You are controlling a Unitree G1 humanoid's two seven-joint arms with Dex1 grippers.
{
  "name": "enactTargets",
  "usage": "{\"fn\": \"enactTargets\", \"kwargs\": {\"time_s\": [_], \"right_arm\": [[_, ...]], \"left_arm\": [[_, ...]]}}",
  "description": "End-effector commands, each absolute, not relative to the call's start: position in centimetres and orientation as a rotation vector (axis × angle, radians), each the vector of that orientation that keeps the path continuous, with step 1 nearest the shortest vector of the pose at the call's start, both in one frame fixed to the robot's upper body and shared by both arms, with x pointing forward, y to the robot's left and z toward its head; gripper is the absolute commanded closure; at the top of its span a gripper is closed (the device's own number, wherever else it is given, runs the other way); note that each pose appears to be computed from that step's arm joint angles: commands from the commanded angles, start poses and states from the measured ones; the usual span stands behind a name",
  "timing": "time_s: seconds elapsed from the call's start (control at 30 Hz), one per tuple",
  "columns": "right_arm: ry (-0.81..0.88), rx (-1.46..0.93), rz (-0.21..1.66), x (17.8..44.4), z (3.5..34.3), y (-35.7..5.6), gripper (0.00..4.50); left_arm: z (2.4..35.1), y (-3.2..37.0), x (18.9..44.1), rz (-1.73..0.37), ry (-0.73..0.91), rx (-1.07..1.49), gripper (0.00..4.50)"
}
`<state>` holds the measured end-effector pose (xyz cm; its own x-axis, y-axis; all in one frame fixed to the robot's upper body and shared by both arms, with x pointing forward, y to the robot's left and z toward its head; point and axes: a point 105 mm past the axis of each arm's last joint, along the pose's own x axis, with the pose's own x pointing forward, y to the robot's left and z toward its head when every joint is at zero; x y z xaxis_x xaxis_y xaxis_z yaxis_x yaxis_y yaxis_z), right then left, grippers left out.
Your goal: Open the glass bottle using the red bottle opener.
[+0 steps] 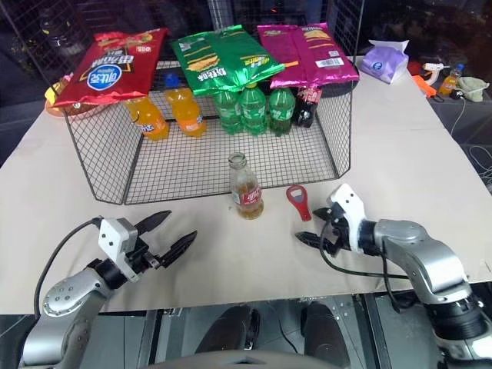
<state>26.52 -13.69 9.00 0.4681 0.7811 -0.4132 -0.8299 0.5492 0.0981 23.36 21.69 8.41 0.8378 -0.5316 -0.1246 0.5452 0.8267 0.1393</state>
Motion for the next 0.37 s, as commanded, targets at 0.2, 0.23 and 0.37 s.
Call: {"fn": "enactTargets", "kwargs": {"time_s": [0.2,0.23,0.37], "right_arm": [[0.121,-0.141,0.896,26.3,10.3,-19.0,0.05],[0.112,-0.138,0.887,26.1,10.3,-19.7,0.05],[0.098,-0.155,0.862,26.0,10.1,-21.3,0.05]], "left_arm": [[9.1,22.8,21.8,-0.516,0.089,0.24,0.0],[9.0,22.8,21.4,-0.516,0.097,0.238,0.0],[8.8,22.8,21.0,-0.508,0.111,0.228,0.0]]}}
